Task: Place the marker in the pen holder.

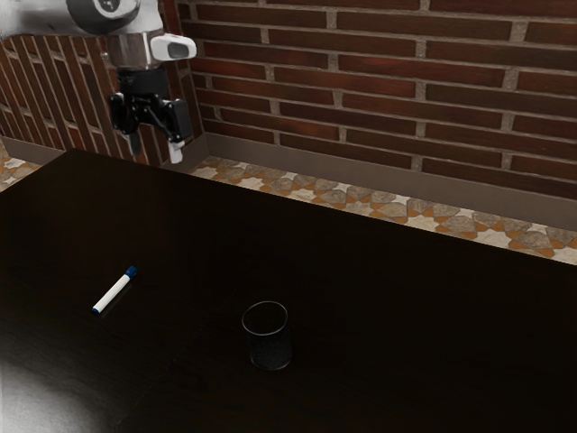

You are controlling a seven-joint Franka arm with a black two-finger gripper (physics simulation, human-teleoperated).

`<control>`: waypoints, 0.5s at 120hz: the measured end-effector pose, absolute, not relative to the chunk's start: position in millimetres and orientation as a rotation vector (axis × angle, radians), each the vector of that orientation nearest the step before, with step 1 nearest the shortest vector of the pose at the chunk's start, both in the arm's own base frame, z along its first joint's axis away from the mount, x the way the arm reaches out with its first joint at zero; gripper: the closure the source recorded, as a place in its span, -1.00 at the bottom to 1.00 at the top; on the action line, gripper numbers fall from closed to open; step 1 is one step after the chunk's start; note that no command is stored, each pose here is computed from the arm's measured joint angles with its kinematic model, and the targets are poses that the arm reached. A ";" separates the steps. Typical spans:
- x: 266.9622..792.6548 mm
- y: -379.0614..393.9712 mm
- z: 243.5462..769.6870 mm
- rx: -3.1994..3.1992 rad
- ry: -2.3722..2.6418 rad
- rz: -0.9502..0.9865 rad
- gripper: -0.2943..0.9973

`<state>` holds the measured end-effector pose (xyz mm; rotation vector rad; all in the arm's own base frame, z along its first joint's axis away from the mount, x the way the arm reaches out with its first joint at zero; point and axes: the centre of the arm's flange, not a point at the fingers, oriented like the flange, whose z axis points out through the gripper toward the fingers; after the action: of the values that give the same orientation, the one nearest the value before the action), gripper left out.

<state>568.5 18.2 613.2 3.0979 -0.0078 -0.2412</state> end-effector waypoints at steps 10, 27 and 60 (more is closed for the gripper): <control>567.9 5.0 598.9 3.089 -0.063 -0.268 -0.54; 540.8 -0.6 405.1 3.040 -0.084 -0.568 -0.54; 528.6 69.3 326.3 3.205 -0.127 -0.226 -0.54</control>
<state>528.6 69.3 326.3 3.2053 -0.1274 -0.2259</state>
